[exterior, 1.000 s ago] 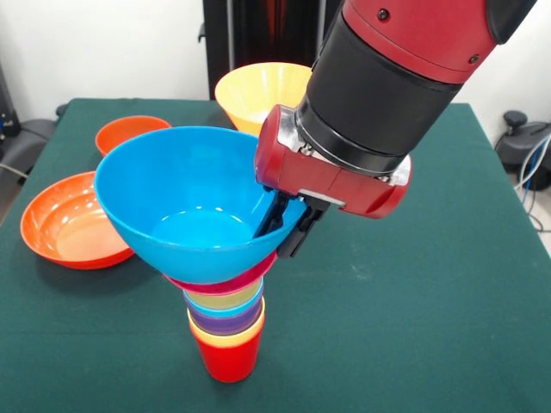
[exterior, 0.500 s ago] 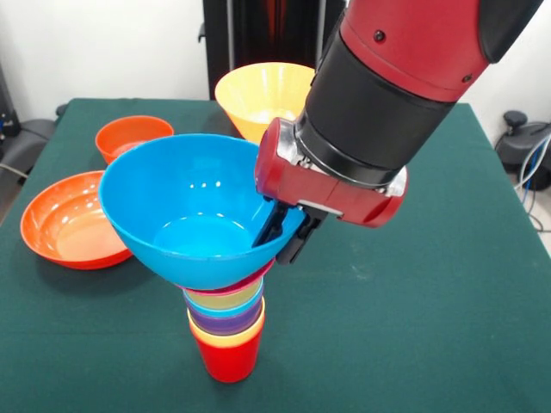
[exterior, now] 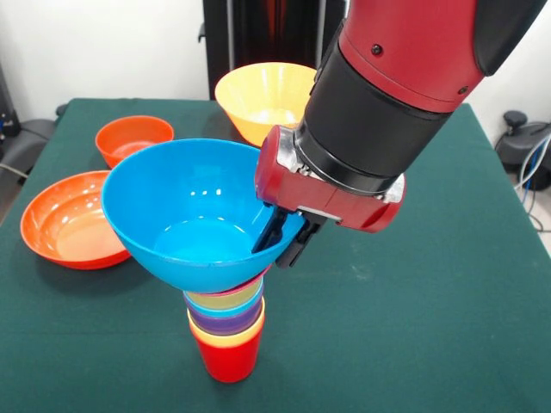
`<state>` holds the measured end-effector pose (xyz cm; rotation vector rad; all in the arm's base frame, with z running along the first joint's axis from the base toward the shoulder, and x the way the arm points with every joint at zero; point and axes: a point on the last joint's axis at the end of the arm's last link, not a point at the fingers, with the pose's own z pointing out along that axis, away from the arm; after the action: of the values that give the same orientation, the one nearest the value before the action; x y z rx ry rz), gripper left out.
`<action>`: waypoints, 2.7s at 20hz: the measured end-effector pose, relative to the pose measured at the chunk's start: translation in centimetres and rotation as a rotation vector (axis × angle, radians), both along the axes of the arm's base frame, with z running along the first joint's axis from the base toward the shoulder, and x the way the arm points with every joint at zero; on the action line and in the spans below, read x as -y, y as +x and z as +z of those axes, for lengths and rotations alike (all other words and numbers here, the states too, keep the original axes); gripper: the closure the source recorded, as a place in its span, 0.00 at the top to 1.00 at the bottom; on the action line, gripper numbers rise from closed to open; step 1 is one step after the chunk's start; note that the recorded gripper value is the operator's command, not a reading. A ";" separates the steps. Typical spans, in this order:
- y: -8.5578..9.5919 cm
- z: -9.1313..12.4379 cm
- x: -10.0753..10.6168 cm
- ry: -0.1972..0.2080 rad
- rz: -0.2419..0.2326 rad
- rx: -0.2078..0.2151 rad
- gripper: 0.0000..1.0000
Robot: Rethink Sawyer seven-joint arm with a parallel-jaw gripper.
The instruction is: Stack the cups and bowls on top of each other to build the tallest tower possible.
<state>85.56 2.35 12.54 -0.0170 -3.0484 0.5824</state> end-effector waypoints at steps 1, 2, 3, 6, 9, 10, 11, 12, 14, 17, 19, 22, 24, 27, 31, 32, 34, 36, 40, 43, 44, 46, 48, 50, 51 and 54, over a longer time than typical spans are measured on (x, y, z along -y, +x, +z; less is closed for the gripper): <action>0.0 0.0 0.0 0.000 0.000 0.000 0.00; 0.0 0.0 0.0 0.000 0.000 0.000 0.00; 0.0 0.0 0.0 0.000 0.001 0.000 0.00; 0.0 0.0 -0.1 0.000 0.001 0.000 0.00; 0.0 0.0 -0.2 0.000 0.002 0.000 0.00; 0.0 0.0 -0.2 0.000 0.002 0.000 0.00; 0.0 0.0 -0.2 0.000 0.002 0.000 0.00; 0.0 0.0 -0.2 0.000 0.002 0.000 0.00; 0.0 0.0 -0.2 0.000 0.003 0.000 0.00; 0.0 0.0 -0.3 0.000 0.003 0.001 0.00; 0.0 0.1 -0.3 0.000 0.003 0.002 0.00; 0.1 0.3 -0.3 0.000 0.004 0.004 0.00; 0.1 0.5 -0.3 0.000 0.003 0.007 0.00; 0.1 0.8 -0.3 0.000 0.002 0.007 0.00; 0.0 0.9 -0.3 0.001 -0.001 -0.001 0.00; 0.0 0.9 -0.3 0.001 -0.002 -0.003 0.00; 0.0 0.9 -0.3 0.001 -0.003 -0.005 0.00; 0.0 0.9 -0.3 0.001 -0.003 -0.005 0.00; 0.0 0.9 -0.3 0.001 -0.003 -0.005 0.00; 0.0 0.9 -0.3 0.001 -0.003 -0.005 0.00; 0.0 0.9 -0.3 0.001 -0.003 -0.005 0.00; 0.0 0.9 -0.3 0.001 -0.003 -0.005 0.00; 0.0 0.9 -0.3 0.001 -0.003 -0.005 0.00; 0.0 0.9 -0.3 0.001 -0.003 -0.005 0.00; 0.0 0.9 -0.3 0.002 -0.003 -0.005 1.00; 0.0 0.9 -0.3 0.001 -0.004 -0.006 1.00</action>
<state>85.51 2.67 13.48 -0.0207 -3.0424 0.5789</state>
